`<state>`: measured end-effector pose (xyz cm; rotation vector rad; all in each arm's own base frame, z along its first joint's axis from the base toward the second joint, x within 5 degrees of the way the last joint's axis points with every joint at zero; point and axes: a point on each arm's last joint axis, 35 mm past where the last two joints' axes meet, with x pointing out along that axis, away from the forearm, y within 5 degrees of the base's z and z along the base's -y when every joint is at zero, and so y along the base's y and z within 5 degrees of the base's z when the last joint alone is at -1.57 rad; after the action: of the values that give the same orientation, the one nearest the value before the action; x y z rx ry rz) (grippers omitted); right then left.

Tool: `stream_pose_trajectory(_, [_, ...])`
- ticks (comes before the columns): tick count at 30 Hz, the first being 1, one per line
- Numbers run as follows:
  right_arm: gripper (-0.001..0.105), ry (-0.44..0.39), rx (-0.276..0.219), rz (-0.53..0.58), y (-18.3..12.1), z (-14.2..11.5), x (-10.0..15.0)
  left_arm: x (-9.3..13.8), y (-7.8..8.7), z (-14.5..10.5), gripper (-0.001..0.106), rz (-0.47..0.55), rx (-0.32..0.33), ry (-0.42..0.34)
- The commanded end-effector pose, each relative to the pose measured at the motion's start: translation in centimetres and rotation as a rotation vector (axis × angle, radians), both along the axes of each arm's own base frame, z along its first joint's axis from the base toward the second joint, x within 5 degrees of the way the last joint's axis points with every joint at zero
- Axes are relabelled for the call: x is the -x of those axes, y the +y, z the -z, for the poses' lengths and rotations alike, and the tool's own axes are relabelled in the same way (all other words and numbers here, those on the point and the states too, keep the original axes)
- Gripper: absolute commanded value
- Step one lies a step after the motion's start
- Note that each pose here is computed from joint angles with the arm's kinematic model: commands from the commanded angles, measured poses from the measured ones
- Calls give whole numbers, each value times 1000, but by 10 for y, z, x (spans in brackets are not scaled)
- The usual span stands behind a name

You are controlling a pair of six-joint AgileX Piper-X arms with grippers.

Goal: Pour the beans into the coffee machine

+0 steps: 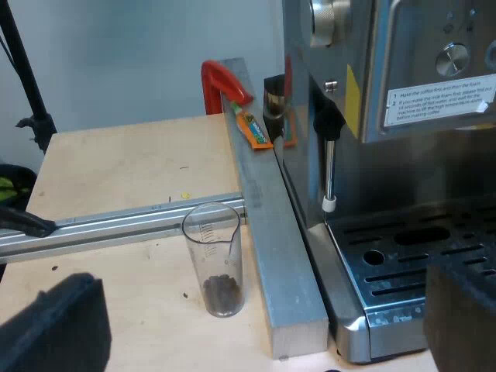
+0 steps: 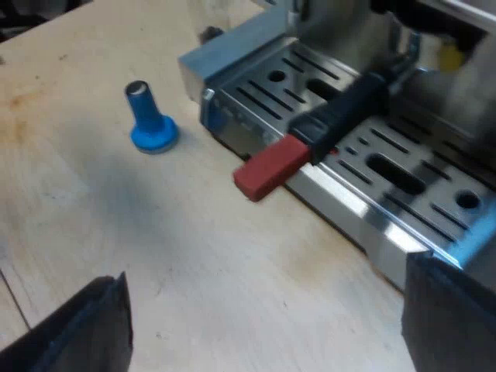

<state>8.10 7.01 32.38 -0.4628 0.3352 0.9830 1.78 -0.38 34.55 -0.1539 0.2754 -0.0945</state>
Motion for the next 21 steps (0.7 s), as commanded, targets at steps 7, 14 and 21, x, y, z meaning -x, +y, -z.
stream_pose_trajectory(7, [72, -159, -122, -63, 21, 51, -16, -8, 0, 11, 83, 7, 3, 27])
stream_pose_trajectory(14, [72, -117, -182, -30, 22, 53, -17, -14, 0, 21, 83, 7, 3, 53])
stream_pose_trajectory(21, [72, -126, -202, -10, 22, 51, -18, -29, 0, 29, 83, -28, 41, 6])
